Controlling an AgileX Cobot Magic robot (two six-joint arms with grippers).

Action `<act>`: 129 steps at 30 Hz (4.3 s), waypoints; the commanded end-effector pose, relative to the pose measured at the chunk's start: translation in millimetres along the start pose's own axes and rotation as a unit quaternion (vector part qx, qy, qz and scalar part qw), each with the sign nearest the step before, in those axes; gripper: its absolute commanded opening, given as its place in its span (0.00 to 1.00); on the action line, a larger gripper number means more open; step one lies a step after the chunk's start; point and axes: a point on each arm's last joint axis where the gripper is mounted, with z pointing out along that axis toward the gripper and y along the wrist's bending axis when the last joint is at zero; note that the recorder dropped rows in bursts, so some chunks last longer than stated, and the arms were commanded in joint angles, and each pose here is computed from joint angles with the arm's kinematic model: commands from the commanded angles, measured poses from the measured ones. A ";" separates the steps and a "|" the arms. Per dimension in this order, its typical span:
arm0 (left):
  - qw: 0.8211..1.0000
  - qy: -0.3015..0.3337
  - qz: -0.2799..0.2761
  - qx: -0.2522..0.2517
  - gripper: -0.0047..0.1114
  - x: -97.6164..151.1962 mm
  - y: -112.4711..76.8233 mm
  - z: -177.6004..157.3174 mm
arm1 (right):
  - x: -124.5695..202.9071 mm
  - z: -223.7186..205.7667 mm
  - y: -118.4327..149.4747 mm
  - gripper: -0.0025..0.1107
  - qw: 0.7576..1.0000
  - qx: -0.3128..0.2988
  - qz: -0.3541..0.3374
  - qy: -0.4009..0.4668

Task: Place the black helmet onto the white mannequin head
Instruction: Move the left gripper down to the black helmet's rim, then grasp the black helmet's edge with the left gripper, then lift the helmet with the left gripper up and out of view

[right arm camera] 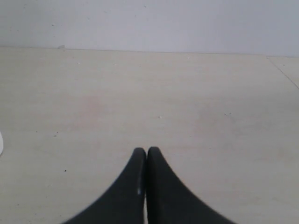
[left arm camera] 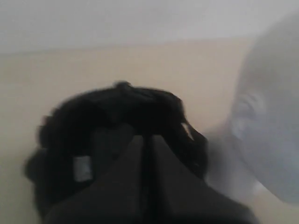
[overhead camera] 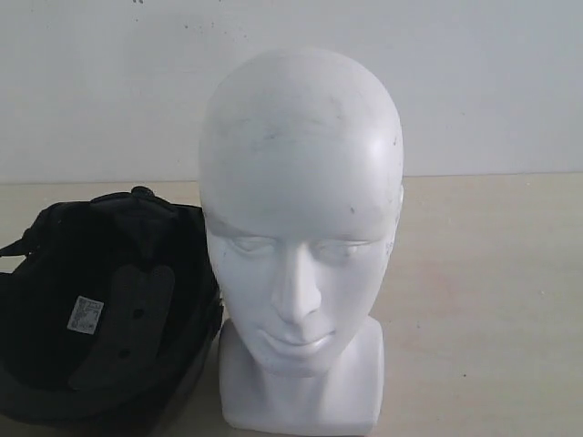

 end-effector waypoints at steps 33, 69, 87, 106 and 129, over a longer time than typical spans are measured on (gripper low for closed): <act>0.952 0.221 0.070 0.201 0.08 64.3 -66.2 49.1 | -0.5 -0.3 0.0 0.02 1.000 -0.001 -0.001 -0.004; 0.966 0.255 0.010 0.028 0.61 50.8 -71.5 137.9 | -0.5 -0.3 0.0 0.02 1.000 -0.001 -0.001 -0.004; 0.972 0.230 -0.032 0.032 0.61 96.9 -63.8 159.2 | -0.5 -0.3 0.0 0.02 1.000 -0.001 -0.001 -0.004; 0.973 0.226 0.041 0.024 0.09 117.1 -60.7 203.7 | -0.5 -0.3 0.0 0.02 1.000 -0.001 -0.001 -0.004; 0.999 0.030 0.008 -0.017 0.08 36.4 -20.5 58.2 | -0.5 -0.3 0.0 0.02 1.000 -0.001 -0.001 -0.004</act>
